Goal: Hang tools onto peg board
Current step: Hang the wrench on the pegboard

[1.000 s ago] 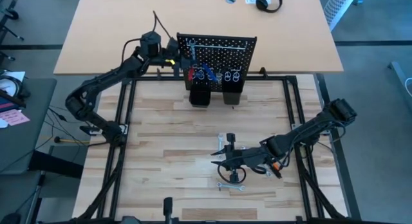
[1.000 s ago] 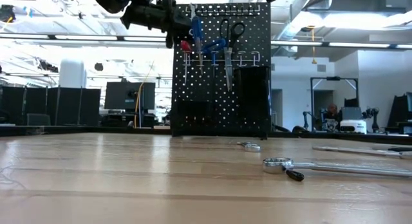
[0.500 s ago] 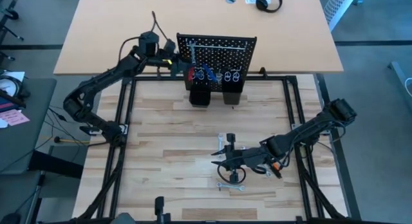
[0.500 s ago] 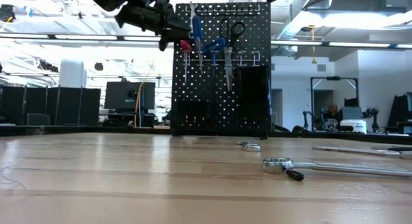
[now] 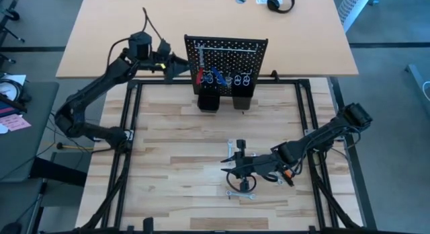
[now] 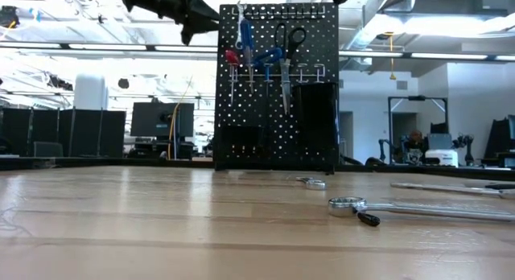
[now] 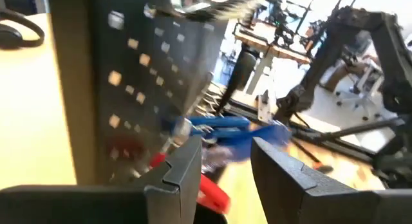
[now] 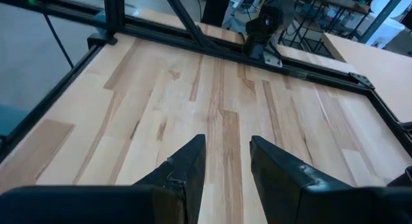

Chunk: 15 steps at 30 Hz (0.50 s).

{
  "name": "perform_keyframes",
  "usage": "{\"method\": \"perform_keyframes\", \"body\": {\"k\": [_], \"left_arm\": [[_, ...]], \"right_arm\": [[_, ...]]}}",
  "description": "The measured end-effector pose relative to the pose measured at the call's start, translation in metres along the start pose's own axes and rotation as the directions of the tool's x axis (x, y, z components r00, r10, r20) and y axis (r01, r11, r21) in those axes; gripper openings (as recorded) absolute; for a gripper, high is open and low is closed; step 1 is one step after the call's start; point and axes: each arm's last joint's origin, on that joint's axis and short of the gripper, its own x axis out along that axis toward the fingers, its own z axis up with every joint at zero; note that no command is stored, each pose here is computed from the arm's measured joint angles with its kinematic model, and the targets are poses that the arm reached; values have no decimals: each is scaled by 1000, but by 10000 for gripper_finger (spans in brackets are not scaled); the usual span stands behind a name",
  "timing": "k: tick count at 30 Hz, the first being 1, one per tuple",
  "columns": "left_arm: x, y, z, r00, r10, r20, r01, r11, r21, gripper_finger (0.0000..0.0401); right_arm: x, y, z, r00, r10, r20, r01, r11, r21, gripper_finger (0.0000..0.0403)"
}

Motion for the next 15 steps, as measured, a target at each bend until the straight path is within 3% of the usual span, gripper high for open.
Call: {"method": "perform_keyframes", "body": {"k": [6, 11, 15], "left_arm": [[-18, -32, -24, 992, 33, -123, -29, 999, 35, 125], [-27, -65, -79, 987, -41, -152, 36, 999, -36, 125], [-31, -90, -130, 991, -21, -130, 9, 996, -90, 125]], "right_arm": [[0, -1, -11, 995, 0, -98, 1, 1000, 12, 132], [3, -5, -33, 990, -10, -143, 21, 997, 75, 132], [6, -12, -53, 979, -30, -202, 69, 979, 190, 132]]}}
